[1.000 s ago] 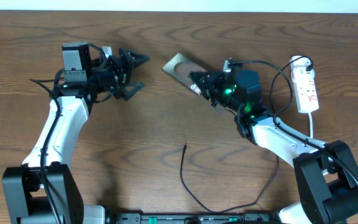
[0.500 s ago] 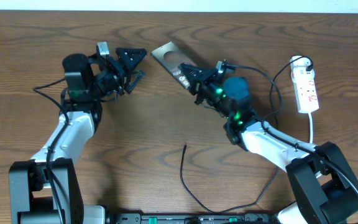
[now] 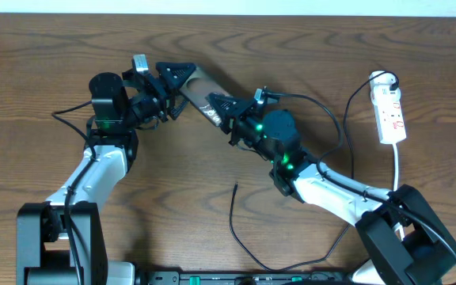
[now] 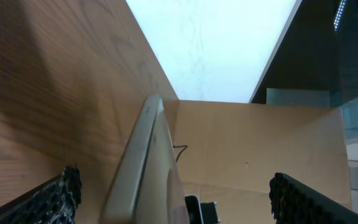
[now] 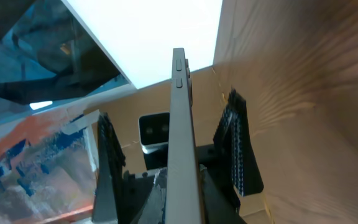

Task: Plug charger to phone and switch on socket

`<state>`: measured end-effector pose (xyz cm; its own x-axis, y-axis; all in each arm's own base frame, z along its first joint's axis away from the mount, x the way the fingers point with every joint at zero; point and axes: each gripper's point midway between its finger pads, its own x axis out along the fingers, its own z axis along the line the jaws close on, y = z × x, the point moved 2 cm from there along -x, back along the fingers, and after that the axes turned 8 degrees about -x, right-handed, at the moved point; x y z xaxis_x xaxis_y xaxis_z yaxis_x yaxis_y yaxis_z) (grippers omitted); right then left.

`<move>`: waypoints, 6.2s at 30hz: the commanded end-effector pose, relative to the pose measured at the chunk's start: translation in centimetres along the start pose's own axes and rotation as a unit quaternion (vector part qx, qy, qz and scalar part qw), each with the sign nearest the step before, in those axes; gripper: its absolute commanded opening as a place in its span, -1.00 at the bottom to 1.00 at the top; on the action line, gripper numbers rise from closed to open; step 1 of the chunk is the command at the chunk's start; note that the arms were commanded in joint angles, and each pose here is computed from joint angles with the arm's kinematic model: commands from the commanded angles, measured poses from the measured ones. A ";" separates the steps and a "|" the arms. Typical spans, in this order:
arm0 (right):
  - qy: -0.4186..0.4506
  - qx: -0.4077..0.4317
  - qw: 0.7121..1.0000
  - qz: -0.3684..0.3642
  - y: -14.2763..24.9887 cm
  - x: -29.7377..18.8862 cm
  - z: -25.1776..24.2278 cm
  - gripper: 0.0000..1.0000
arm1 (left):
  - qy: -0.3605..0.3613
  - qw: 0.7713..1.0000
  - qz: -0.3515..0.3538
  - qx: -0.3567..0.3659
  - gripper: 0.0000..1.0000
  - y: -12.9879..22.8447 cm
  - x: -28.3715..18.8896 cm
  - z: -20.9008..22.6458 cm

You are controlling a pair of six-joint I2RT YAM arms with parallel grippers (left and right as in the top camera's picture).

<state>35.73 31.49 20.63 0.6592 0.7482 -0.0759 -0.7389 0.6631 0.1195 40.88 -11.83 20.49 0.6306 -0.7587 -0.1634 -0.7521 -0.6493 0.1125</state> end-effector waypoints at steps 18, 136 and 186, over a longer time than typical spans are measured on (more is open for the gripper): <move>-0.025 0.005 1.000 0.000 1.9 0.4 1.4 -0.97 | 0.007 0.999 -0.028 -0.012 -0.34 -0.7 -0.3 -0.7; 0.647 -0.120 0.711 0.248 6.3 -10.5 -21.8 -0.17 | 0.082 0.989 0.062 0.104 -0.85 -4.7 -14.5 -3.3; 0.661 -0.160 0.704 0.203 3.6 -10.5 -22.0 -0.95 | 0.082 0.989 0.062 0.107 -0.85 -4.7 -14.5 -3.3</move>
<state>22.20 27.83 1.64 -0.2054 0.1832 -0.9614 -0.9534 0.1843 0.2388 36.04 2.04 24.66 0.5421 -0.8403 -0.0009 -0.8393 -0.5414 -0.0497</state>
